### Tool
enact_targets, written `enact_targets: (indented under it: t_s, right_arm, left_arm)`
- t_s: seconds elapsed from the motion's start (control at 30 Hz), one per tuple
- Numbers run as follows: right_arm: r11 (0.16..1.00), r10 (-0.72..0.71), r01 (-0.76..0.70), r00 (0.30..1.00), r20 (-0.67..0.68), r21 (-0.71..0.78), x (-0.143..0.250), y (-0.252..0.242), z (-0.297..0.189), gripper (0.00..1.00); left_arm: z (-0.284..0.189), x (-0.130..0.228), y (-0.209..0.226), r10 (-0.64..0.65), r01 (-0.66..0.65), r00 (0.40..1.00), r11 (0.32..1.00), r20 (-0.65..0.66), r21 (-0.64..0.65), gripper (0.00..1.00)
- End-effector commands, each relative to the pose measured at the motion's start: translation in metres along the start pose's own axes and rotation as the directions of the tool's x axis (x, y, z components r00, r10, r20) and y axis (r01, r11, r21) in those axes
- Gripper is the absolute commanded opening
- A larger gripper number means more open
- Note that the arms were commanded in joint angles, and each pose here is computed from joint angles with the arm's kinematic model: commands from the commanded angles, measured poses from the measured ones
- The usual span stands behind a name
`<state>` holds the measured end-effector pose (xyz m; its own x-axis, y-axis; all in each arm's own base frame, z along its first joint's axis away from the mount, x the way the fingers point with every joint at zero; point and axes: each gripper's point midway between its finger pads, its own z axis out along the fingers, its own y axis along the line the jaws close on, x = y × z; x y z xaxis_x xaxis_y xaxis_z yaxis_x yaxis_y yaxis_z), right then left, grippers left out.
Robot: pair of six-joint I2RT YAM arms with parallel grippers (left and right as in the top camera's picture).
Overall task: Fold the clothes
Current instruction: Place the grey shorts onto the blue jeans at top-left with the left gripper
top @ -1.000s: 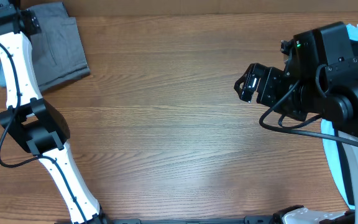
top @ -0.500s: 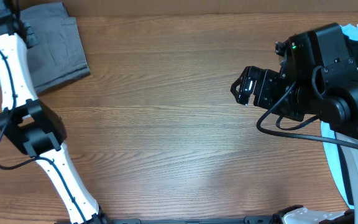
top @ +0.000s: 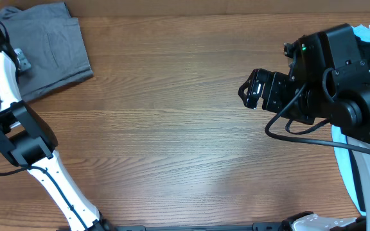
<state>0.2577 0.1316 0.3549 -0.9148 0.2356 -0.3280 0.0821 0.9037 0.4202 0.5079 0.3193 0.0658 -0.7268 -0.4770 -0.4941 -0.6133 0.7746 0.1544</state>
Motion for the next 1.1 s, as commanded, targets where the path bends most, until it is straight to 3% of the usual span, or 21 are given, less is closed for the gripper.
enact_targets:
  t_s: [0.0,0.13,0.23,0.37,0.57,0.8,1.07]
  right_arm:
    - [1.0,-0.015,0.015,1.0,-0.006,-0.008,0.001,0.002,0.001,1.0]
    - [1.0,-0.016,0.016,1.0,-0.006,-0.009,0.001,0.003,0.001,1.0]
    - [1.0,-0.018,0.018,1.0,-0.006,-0.009,0.001,0.003,0.001,1.0]
    - [1.0,-0.018,0.018,1.0,-0.006,-0.009,0.001,0.002,0.001,1.0]
    - [1.0,-0.018,0.018,1.0,-0.006,-0.009,0.001,0.002,0.001,1.0]
    - [0.999,-0.018,0.018,1.0,-0.02,-0.032,0.004,0.006,0.0,1.0]
    - [0.999,-0.019,0.018,1.0,-0.02,-0.032,0.004,0.006,0.0,1.0]
  left_arm:
    - [0.02,0.026,-0.008,0.005,-0.004,0.998,1.0,-0.059,0.02,0.04]
    - [0.011,0.017,-0.002,0.038,-0.038,0.999,0.999,-0.039,-0.003,0.04]
    - [-0.02,-0.013,-0.007,-0.019,0.018,0.999,0.999,0.032,0.044,0.04]
    - [-0.085,-0.06,-0.038,-0.063,0.025,0.984,0.976,0.168,0.218,0.04]
    - [-0.131,-0.086,-0.086,-0.036,-0.05,0.956,0.958,0.291,0.283,0.04]
    - [-0.086,-0.071,-0.158,0.031,-0.134,0.952,0.938,0.306,0.321,0.04]
    - [0.017,-0.007,-0.17,0.123,-0.158,0.983,0.944,0.135,0.29,0.04]
